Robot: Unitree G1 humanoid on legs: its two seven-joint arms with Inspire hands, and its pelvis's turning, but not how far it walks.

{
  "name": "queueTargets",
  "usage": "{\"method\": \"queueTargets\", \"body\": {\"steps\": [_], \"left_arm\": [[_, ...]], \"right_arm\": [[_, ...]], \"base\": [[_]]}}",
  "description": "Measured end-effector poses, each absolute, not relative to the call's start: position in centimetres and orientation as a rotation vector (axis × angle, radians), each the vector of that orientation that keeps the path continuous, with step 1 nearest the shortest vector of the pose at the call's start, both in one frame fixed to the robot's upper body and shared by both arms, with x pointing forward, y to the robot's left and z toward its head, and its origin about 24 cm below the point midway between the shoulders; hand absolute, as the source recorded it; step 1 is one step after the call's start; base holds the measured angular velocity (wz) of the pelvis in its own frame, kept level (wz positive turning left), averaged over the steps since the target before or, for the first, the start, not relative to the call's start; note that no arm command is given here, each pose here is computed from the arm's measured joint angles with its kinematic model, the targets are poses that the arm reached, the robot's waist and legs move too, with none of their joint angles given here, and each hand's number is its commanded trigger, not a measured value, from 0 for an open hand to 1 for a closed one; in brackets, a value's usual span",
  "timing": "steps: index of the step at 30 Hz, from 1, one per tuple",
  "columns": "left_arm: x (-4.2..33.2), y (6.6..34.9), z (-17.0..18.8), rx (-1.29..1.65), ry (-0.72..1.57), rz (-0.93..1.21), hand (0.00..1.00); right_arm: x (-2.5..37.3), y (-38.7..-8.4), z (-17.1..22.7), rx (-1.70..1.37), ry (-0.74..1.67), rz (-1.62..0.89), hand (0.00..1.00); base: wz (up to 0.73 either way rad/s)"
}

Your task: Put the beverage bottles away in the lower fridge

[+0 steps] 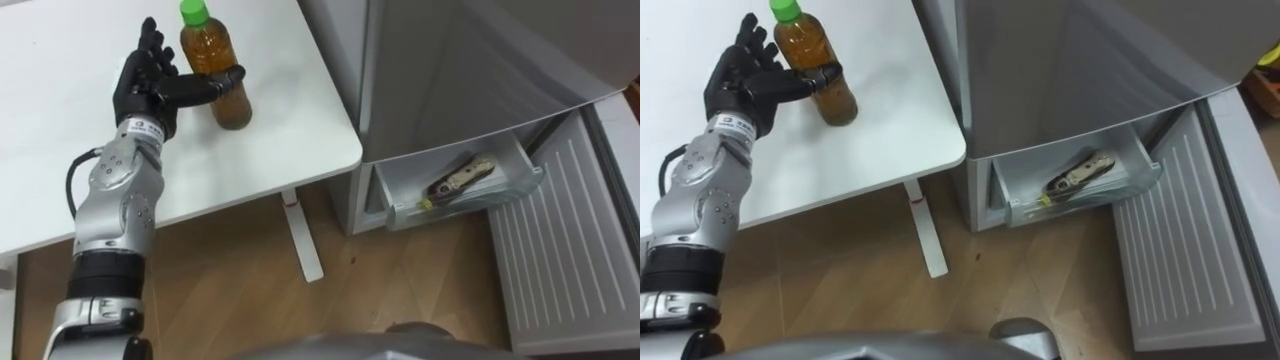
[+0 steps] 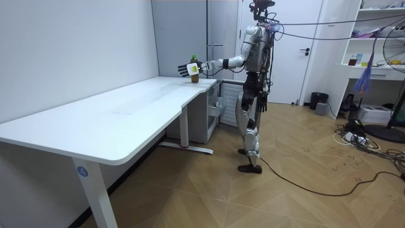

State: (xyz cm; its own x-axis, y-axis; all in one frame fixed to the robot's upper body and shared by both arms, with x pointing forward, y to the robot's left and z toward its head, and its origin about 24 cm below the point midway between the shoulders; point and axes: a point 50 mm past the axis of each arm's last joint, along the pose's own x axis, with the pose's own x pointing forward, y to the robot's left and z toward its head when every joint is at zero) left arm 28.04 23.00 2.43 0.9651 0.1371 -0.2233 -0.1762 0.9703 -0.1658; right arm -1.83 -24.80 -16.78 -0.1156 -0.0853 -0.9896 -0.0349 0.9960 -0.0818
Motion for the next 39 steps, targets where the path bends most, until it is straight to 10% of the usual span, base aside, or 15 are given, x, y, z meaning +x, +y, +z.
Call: {"method": "queueTargets", "body": {"steps": [34, 35, 37, 39], "left_arm": [[28.38, 22.70, 2.73, -0.187, 0.206, 0.127, 0.00], [28.38, 22.67, 2.73, -0.188, 0.206, 0.124, 0.18], [28.39, 22.62, 2.73, -0.189, 0.205, 0.116, 0.86], [28.40, 22.55, 2.74, -0.190, 0.205, 0.104, 1.00]], "right_arm": [[-1.25, -24.85, -16.79, -0.099, 1.678, -0.046, 0.00], [-1.29, -24.85, -16.79, -0.097, 1.679, -0.046, 0.00], [-1.33, -24.86, -16.79, -0.095, 1.680, -0.045, 0.00], [-1.31, -24.86, -16.79, -0.094, 1.679, -0.045, 0.00]], "base": [[-0.01], [0.00], [0.00], [0.00]]}}
